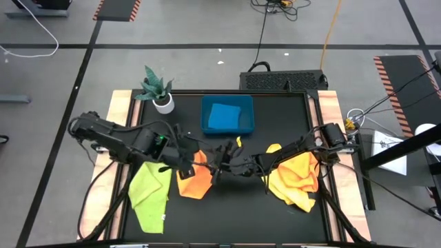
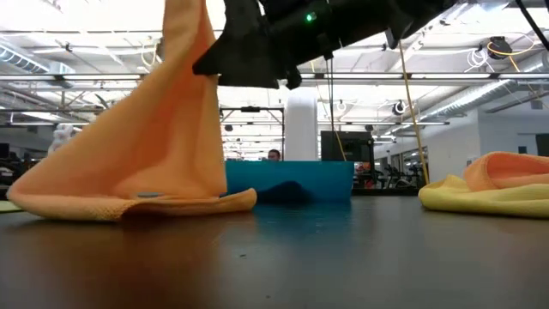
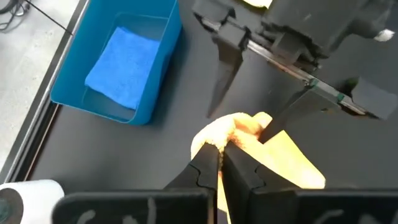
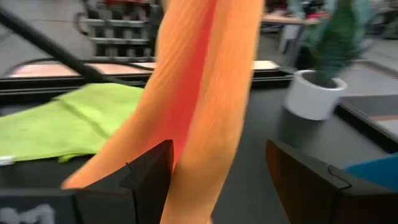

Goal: Fold microfiber towels
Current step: Fold the left orange microfiber cloth

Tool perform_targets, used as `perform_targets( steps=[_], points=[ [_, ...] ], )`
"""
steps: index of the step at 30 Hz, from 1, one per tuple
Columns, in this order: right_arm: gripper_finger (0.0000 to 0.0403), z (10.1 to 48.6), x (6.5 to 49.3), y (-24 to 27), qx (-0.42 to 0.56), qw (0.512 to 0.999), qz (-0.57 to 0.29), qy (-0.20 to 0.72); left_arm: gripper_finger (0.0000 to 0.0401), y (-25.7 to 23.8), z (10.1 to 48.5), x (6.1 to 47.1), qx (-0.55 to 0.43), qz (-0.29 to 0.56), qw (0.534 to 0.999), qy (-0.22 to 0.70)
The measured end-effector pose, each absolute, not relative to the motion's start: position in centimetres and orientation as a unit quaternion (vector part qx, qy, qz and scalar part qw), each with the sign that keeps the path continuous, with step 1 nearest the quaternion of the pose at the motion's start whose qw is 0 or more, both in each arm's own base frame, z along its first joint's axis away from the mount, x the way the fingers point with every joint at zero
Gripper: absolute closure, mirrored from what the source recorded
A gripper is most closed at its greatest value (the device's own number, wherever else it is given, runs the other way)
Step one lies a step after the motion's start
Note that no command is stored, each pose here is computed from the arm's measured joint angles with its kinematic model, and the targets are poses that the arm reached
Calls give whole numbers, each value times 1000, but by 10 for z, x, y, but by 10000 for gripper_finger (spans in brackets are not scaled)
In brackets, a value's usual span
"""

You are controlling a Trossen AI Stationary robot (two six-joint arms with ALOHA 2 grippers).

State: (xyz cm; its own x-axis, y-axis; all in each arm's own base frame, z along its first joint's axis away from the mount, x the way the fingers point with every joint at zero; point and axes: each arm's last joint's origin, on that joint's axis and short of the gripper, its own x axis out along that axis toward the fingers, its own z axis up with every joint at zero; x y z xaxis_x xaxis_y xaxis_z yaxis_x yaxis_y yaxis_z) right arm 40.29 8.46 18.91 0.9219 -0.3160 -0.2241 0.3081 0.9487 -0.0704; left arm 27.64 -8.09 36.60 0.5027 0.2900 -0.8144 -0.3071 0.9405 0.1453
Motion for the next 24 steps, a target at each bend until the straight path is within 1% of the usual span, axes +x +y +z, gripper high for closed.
perform_targets(
  steps=[3,5,9,13,20,24],
  points=[
    [155,187,402,79,-26,973,-191,128,396,-75,359,284,-10,169,871,461],
    [155,185,402,74,-33,966,-216,139,391,-72,355,287,-9,162,872,462],
    [155,177,400,65,-19,955,-238,173,383,-68,354,291,-1,156,876,457],
    [156,164,394,58,-8,937,-263,230,395,-68,355,291,10,150,877,456],
    [156,154,387,53,3,918,-281,280,383,-68,355,290,17,146,876,458],
    [156,151,384,53,6,912,-285,296,396,-68,355,290,17,141,876,461]
  ],
)
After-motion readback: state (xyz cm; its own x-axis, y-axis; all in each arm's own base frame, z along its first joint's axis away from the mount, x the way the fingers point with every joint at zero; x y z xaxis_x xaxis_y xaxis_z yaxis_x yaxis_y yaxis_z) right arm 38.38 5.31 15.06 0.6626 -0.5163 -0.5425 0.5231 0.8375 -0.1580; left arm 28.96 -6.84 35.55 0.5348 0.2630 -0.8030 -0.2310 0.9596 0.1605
